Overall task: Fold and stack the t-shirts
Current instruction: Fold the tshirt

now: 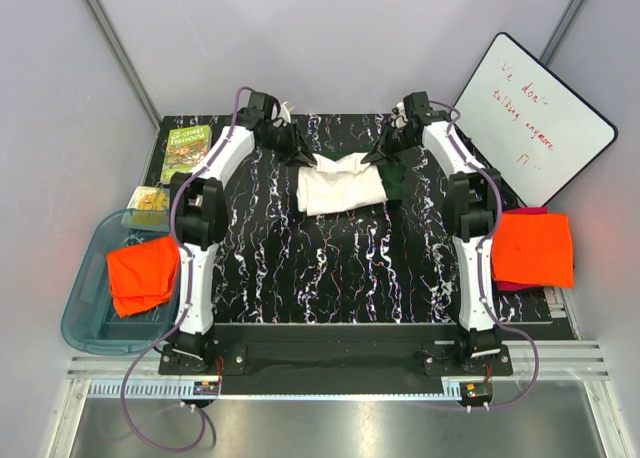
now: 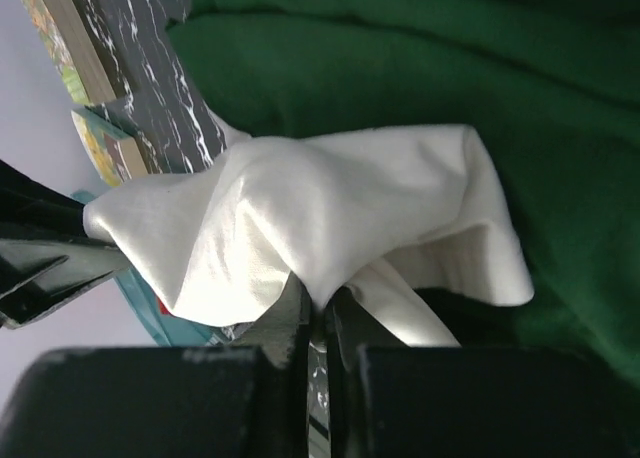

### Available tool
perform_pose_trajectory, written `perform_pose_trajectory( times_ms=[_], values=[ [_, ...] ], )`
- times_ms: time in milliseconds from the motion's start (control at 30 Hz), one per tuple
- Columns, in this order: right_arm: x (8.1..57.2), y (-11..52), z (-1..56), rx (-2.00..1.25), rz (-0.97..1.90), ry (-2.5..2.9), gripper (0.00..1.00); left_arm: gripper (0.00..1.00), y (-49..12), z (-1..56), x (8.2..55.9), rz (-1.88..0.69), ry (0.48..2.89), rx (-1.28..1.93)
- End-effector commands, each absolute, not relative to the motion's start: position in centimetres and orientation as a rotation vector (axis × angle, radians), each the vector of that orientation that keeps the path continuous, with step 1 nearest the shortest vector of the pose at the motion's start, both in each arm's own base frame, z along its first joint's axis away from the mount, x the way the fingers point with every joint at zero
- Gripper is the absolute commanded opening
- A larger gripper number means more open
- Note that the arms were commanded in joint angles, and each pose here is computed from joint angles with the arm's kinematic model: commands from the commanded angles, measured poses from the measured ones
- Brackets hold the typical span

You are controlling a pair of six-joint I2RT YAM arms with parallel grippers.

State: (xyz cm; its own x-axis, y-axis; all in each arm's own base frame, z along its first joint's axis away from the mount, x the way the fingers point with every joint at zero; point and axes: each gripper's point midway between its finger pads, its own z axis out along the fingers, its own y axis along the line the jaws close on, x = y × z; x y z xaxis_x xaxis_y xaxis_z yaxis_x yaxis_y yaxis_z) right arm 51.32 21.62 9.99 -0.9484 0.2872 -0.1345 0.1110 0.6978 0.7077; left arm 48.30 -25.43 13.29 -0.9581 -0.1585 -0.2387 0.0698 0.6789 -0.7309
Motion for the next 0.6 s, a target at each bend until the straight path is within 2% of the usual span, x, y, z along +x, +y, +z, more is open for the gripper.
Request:
perform_pose_trajectory(
  times_ms=[0, 33, 67, 267, 333, 400, 467, 500, 567],
  values=[
    [54.3, 20.7, 11.8, 0.336, 1.071, 2.584, 0.06, 0.7, -26.7, 16.6, 51.2, -1.289, 2.449, -0.039],
    [54.9, 20.6, 12.1, 0.336, 1.059, 2.565, 0.06, 0.87, -26.5, 16.6, 51.6, -1.291, 2.44, -0.054],
    [55.4, 20.5, 11.1, 0.354, 1.055, 2.572, 0.06, 0.99, -26.3, 16.7, 51.6, -1.299, 2.439, -0.053],
    [59.3, 20.0, 10.3, 0.516, 1.062, 2.492, 0.11, 0.99, -24.5, 17.5, 48.4, -1.269, 2.451, -0.004],
    [60.4, 19.6, 9.7, 0.563, 1.052, 2.464, 0.22, 0.99, -24.1, 16.0, 46.8, -1.268, 2.498, -0.018],
    [61.4, 18.9, 9.3, 0.638, 1.047, 2.432, 0.4, 0.99, -23.7, 14.9, 45.0, -1.261, 2.536, -0.026],
    [62.0, 18.7, 9.2, 0.646, 1.047, 2.41, 0.48, 0.99, -23.3, 14.1, 44.1, -1.235, 2.556, -0.028],
    [62.1, 18.7, 9.6, 0.628, 1.049, 2.401, 0.55, 0.99, -23.1, 13.1, 43.3, -1.232, 2.586, -0.041],
    [61.8, 18.6, 11.6, 0.574, 1.034, 2.381, 0.59, 0.99, -22.8, 12.8, 42.8, -1.215, 2.599, -0.052]
  ],
)
